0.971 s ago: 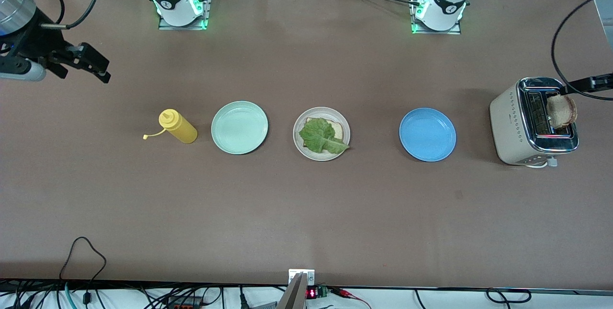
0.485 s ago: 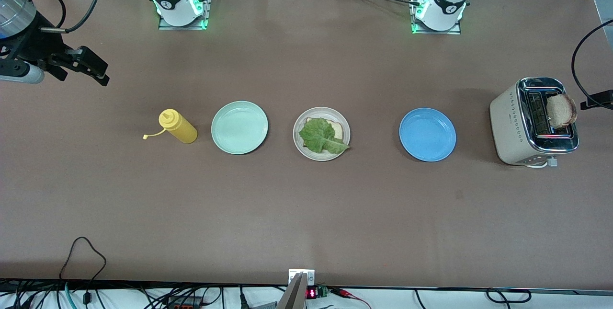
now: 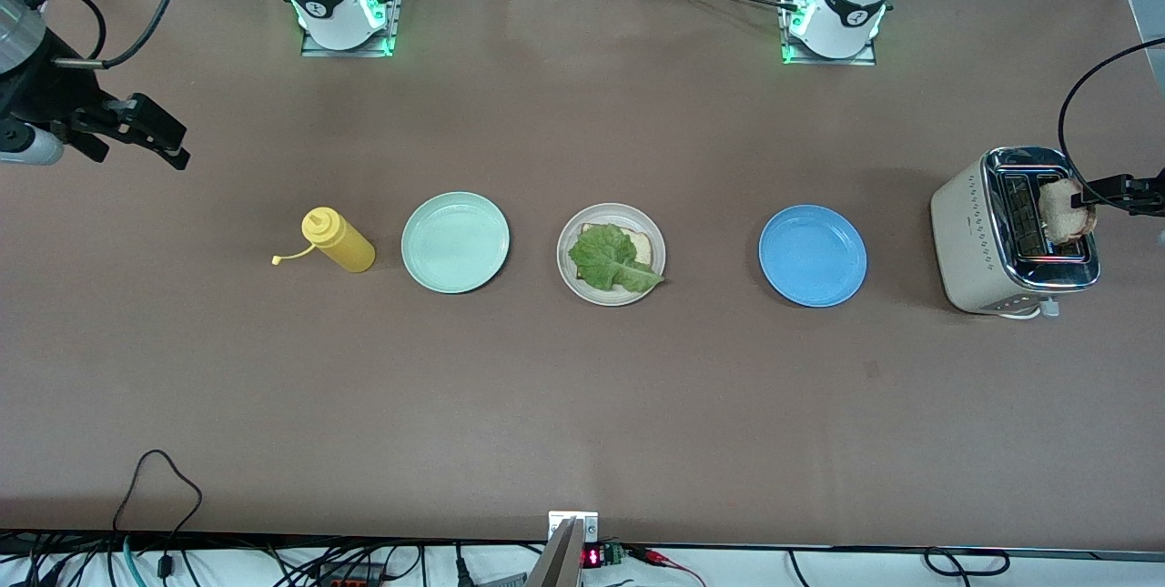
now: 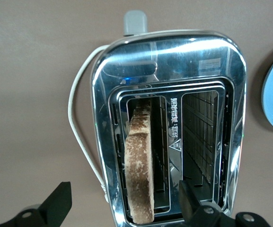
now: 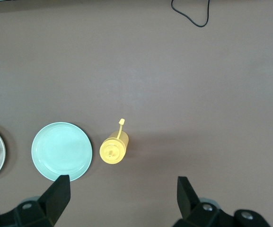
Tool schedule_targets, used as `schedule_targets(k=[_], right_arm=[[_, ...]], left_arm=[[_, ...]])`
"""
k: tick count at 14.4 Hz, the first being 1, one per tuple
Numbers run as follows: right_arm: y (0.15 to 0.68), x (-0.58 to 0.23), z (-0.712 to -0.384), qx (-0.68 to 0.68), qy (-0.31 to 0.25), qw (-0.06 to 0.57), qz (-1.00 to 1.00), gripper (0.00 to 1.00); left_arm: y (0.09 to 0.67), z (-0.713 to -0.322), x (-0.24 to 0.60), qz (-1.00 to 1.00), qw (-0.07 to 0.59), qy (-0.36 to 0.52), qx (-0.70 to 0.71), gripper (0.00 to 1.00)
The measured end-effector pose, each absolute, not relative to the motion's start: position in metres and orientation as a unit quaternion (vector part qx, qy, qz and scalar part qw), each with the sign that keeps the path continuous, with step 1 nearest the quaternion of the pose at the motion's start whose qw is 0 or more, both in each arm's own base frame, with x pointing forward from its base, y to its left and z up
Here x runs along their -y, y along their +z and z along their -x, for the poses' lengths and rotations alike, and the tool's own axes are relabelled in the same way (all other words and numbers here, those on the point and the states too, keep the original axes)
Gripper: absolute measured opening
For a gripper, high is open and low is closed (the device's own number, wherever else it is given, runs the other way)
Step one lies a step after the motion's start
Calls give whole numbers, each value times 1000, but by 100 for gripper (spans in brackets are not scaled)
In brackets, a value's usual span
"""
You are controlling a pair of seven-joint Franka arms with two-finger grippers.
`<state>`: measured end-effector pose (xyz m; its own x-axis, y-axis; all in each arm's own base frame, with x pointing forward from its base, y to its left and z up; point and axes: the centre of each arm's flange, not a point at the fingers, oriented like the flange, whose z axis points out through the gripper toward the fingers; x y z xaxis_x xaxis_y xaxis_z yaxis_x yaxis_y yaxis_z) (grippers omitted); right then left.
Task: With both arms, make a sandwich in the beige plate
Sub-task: 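Lower the left gripper and pinch the toast slice in the toaster, then lift the toast out of the toaster and carry it toward the beige plate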
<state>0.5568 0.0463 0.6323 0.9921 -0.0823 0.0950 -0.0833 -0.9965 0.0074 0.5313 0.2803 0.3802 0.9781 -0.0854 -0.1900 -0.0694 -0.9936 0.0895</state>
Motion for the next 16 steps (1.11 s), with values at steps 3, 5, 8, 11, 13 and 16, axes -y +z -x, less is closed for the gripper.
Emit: schedule_targets(k=[3, 5, 8, 11, 13, 16], right_arm=[[632, -33, -558, 46, 47, 6, -998, 100], [632, -31, -558, 47, 47, 6, -998, 100], [632, -35, -558, 47, 47, 6, -998, 100], [631, -40, -558, 20, 45, 5, -999, 100], [630, -42, -557, -3, 41, 4, -999, 100], [628, -42, -556, -2, 34, 3, -999, 100]], left_arm=[[374, -529, -279, -993, 44, -102, 39, 94], [372, -528, -278, -993, 45, -104, 39, 73], [369, -526, -277, -992, 47, -107, 39, 42], [369, -527, -275, -992, 49, -105, 40, 14], [370, -528, -275, -993, 48, -104, 41, 12], [382, -528, -274, -993, 45, -96, 44, 12]])
